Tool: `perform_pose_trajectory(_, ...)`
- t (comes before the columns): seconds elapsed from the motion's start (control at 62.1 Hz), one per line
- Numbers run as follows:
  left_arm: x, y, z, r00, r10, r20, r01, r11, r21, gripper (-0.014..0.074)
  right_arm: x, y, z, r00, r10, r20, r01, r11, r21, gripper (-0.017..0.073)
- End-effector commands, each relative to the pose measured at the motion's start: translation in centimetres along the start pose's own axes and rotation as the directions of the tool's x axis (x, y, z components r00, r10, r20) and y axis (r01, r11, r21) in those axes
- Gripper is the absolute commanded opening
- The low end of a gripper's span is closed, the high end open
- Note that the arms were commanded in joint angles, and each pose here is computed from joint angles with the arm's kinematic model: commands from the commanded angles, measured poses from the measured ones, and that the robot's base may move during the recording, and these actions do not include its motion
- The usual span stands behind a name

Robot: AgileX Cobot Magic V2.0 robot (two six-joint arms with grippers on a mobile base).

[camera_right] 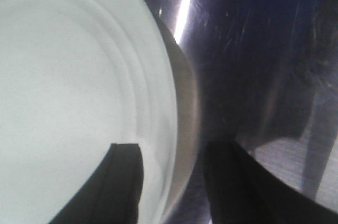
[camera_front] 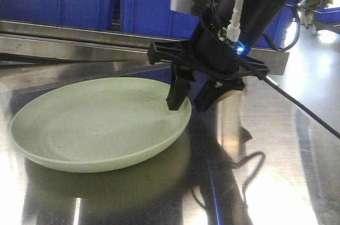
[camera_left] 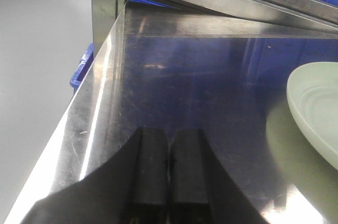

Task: Place green plate on second shelf with right arm
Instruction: 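Lower the open right gripper onto the rim of the green plate, then close the right gripper on the plate rim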

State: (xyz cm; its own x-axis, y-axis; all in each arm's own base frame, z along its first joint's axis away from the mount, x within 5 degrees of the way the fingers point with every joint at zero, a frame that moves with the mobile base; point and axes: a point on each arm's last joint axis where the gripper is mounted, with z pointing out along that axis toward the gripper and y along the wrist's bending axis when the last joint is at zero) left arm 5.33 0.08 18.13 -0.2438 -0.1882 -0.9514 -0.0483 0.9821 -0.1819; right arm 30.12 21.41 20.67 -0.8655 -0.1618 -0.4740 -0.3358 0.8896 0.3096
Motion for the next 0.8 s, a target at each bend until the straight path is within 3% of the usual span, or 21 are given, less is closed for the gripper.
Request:
perform_pose_trajectory(0.0, 0.3, 0.0, 0.1, 0.998, -0.009, 0.059, 0.008, 1.0, 0.024, 0.0124, -1.8, 0.9, -2.1, 0.994, 0.009, 0.112, -0.004, 0.999, -0.037, 0.0391)
perform_pose_trajectory(0.434, 0.3, 0.0, 0.1, 0.998, -0.009, 0.059, 0.008, 1.0, 0.024, 0.0124, -1.8, 0.9, -2.1, 0.993, 0.009, 0.121, -0.004, 0.999, -0.037, 0.0046)
perform_pose_trajectory(0.788, 0.3, 0.0, 0.1, 0.998, -0.009, 0.059, 0.008, 1.0, 0.024, 0.0124, -2.5, 1.4, -4.2, 0.98, 0.004, 0.201, 0.008, 0.998, -0.056, 0.0049)
